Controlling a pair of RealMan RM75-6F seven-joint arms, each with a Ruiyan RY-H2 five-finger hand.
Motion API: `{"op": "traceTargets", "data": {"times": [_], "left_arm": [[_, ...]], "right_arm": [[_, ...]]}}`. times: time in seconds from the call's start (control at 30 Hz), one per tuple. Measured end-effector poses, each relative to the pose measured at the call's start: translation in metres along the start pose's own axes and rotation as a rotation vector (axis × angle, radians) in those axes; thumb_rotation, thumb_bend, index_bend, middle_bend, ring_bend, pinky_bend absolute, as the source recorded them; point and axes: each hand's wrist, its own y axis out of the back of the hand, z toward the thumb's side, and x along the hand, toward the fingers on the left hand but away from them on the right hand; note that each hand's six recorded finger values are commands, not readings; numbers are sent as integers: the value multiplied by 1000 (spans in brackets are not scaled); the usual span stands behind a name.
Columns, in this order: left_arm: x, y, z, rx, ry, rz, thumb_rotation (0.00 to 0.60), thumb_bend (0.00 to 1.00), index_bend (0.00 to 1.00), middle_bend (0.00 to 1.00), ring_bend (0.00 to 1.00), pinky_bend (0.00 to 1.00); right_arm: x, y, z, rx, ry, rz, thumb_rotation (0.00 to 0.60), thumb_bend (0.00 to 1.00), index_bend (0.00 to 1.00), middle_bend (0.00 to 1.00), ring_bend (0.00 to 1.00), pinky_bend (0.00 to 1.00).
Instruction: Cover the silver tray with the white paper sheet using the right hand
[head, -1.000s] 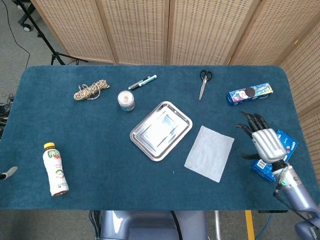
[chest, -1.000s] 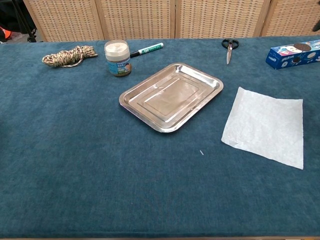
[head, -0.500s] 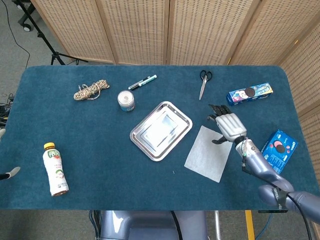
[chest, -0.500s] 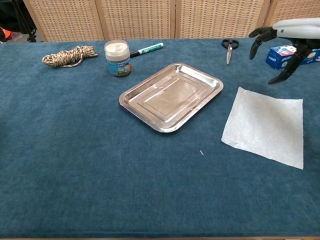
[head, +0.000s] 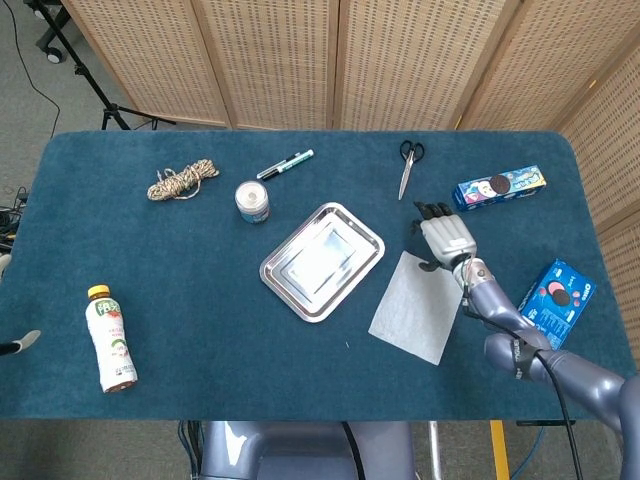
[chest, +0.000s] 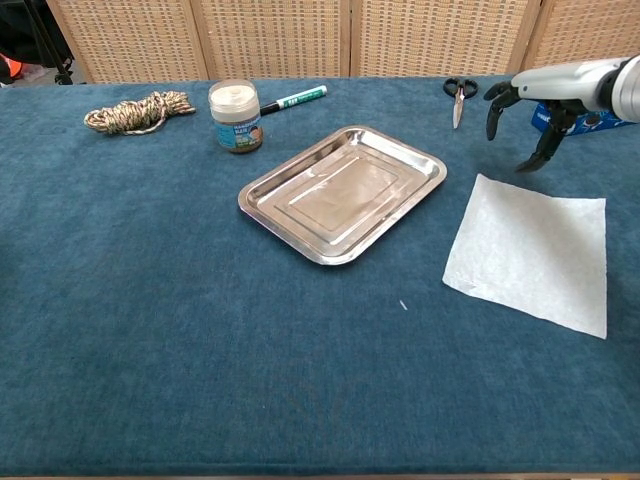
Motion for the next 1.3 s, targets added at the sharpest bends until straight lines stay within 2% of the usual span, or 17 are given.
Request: {"op": "traceTargets", "data": {"times": [0.47, 0.63, 0.83, 1.3], "left_arm": [[5, -4, 0, 9, 13, -17, 600, 0, 0, 0, 0, 0], [5, -4, -1, 7, 16, -19, 600, 0, 0, 0, 0, 0], [6, -3, -3, 3, 19, -19, 600, 0, 0, 0, 0, 0], [8, -5, -3, 4, 22, -26, 600, 0, 0, 0, 0, 0]], "right_arm": [[-18, -15, 18, 5, 4, 62, 600, 260, 325, 0, 0, 0], [-23, -19, 16, 6, -13, 72, 600, 309, 335, 0, 0, 0], [-26, -24, 12, 13, -37, 92, 600, 311, 345, 0, 0, 0], [-27, -35, 26, 15, -1, 114, 600, 327, 369, 0, 0, 0]]}}
